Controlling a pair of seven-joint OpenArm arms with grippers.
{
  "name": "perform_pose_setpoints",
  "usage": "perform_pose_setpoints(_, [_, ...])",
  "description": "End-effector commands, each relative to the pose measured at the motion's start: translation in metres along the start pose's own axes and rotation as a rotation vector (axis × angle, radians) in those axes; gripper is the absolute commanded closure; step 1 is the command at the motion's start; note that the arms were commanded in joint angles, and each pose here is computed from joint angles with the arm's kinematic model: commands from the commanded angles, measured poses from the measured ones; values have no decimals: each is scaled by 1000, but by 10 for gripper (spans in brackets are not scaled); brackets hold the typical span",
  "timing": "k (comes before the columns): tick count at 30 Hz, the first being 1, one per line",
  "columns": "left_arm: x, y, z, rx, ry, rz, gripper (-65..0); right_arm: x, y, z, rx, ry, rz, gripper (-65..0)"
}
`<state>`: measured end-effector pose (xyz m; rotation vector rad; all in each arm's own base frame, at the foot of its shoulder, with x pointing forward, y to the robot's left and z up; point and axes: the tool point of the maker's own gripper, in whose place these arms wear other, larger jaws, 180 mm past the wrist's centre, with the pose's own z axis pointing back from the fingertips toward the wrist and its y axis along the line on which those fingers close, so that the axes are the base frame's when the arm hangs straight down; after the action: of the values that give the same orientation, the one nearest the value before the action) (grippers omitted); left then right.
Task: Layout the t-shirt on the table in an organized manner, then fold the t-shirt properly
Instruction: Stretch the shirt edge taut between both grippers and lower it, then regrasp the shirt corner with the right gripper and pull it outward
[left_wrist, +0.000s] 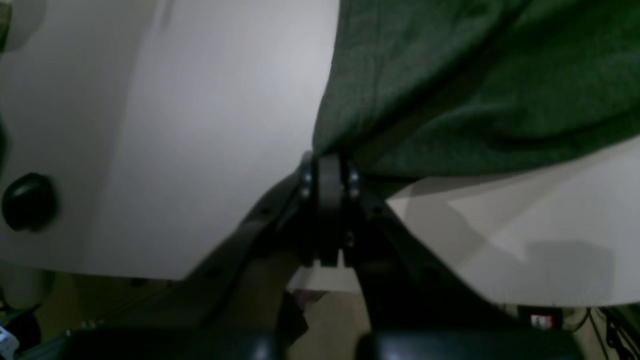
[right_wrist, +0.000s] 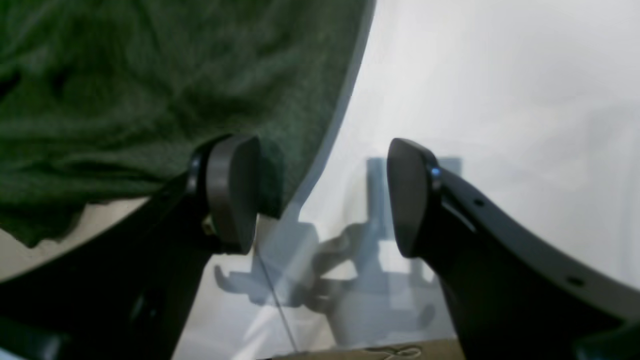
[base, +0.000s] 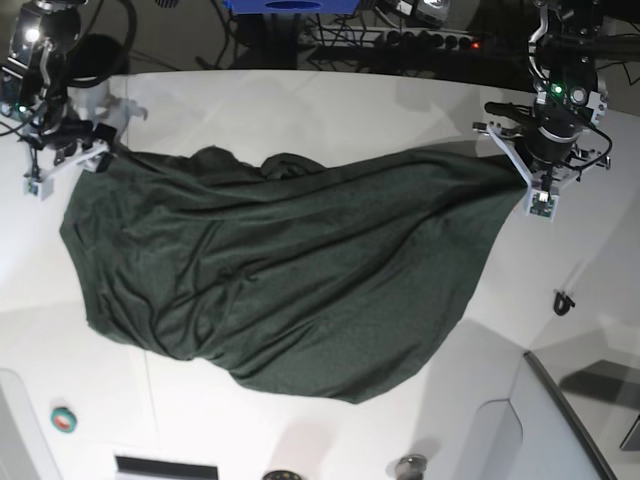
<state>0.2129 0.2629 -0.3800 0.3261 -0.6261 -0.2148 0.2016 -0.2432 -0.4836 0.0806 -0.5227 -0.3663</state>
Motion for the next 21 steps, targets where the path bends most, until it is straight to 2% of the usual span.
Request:
perform_pose_setpoints(1, [7,6,3,19,-29,-8,0,11,5,2,22,-37,13,-369])
perform_pose_setpoints(4, [7,6,3,19,-27,-8,0,10,6,1,27,-38,18,-360])
perform_pose_setpoints(5, [7,6,3,19,-27,-8,0,11,5,2,25,-39,20,-330])
perform_pose_setpoints(7, [6,6,3,20,-26,-8,0,13,4,2,23,-41,19,-198])
perform_pose_setpoints(9, [6,7,3,22,-24,-7,0,14,2,2,19,-41,19,-14])
perform_pose_setpoints(10, [6,7,3,22,-24,-7,0,16,-3,4,11,-48,16,0])
perform_pose_setpoints(12, [6,5,3,13,-25,-2,0,20,-14,8,-13,-64,-13,-24])
perform_pose_setpoints(14, [6,3,3,10,-26,5,0,24,-24,11,-33,-73,-33,0])
perform_pose_setpoints(18, [5,-4,3,2,-24,26,0,42,-32,29,-58,-94,-25,-6])
perform_pose_setpoints(21, [5,-7,3,-7,-25,34,0,62,-30,45,-71,-145,2,-6])
